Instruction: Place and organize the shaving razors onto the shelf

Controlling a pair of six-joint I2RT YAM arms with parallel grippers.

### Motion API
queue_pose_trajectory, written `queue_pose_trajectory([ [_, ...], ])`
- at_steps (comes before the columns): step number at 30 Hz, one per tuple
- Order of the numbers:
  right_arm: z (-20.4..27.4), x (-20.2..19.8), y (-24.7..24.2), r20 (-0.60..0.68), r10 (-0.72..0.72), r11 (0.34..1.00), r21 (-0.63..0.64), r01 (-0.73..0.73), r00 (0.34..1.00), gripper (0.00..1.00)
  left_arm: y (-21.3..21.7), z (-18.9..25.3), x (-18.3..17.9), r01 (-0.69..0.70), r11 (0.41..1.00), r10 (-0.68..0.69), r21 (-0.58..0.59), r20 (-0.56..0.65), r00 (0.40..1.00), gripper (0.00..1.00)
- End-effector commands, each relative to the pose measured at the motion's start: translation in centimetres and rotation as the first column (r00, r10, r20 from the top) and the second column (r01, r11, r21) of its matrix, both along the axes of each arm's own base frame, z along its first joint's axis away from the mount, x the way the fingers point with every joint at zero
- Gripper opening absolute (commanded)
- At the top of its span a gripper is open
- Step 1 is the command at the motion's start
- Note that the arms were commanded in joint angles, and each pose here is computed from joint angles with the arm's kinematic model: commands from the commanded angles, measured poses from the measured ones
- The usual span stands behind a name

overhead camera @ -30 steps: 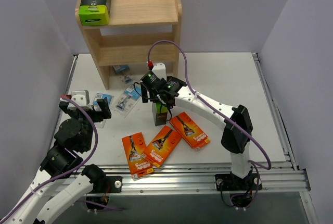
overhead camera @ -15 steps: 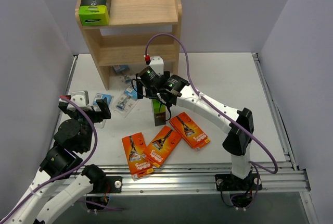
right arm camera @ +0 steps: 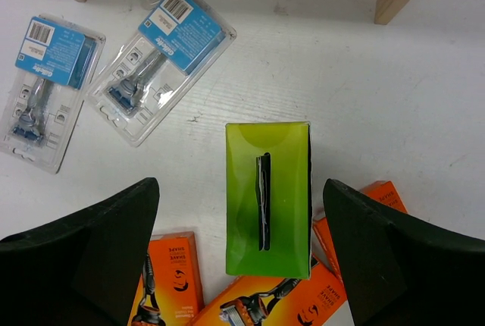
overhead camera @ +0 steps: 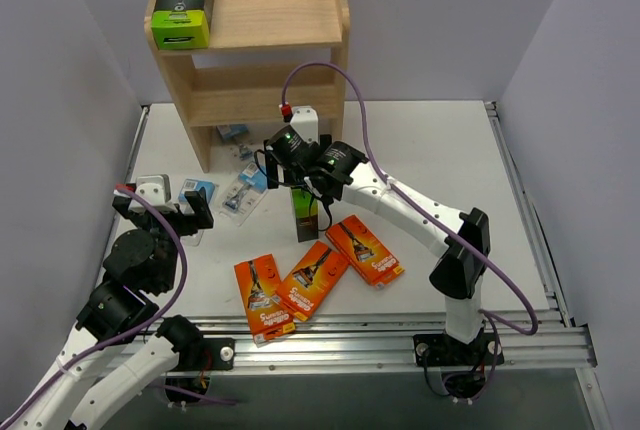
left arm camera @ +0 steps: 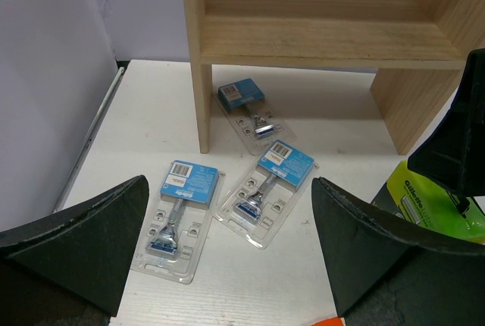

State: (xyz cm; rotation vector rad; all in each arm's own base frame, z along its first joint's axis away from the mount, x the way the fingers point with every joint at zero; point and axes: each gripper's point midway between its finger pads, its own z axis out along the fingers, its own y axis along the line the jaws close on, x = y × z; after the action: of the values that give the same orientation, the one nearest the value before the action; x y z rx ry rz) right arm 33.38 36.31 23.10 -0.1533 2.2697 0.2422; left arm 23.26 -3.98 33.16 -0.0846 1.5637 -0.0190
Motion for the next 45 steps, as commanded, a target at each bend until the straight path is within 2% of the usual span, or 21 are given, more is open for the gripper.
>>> queue_pose_trajectory([
  [1,0.7,-0.1,-0.5,0.014,0.002,1.0,-0.029,-0.001,1.0,0.85,0.2,1.3,-0.1,-0.007,1.0,0.008,-0.022,0.045,0.999,0.98],
  [17,-5.8,0.0,-1.6,-0.085,-0.007,0.994,-0.107,-0.002,0.996,0.86,0.0,1.2,-0.1,0.001,1.0,0.0,-0.021,0.044,0.999,0.98],
  [25,-6.6,0.6,-1.4,-0.118,0.014,0.998,-0.063,-0.021,0.993,0.78,0.1,1.3,-0.2,0.001,1.0,0.0,-0.021,0.046,0.999,0.98],
  [29,-6.7,0.6,-1.0,-0.142,0.038,0.998,-0.041,-0.044,0.989,0.68,0.1,1.3,-0.2,-0.002,1.0,0.003,-0.023,0.047,0.999,0.98],
  [33,-6.7,0.4,-0.9,-0.156,0.05,0.998,-0.039,-0.057,0.986,0.63,0.2,1.3,-0.2,-0.002,1.0,0.004,-0.023,0.049,0.999,0.97],
  [45,-8.0,-0.4,-0.8,-0.215,0.075,0.993,-0.07,-0.092,0.974,0.56,0.3,1.5,-0.4,-0.001,1.0,0.002,-0.029,0.056,0.998,0.98],
])
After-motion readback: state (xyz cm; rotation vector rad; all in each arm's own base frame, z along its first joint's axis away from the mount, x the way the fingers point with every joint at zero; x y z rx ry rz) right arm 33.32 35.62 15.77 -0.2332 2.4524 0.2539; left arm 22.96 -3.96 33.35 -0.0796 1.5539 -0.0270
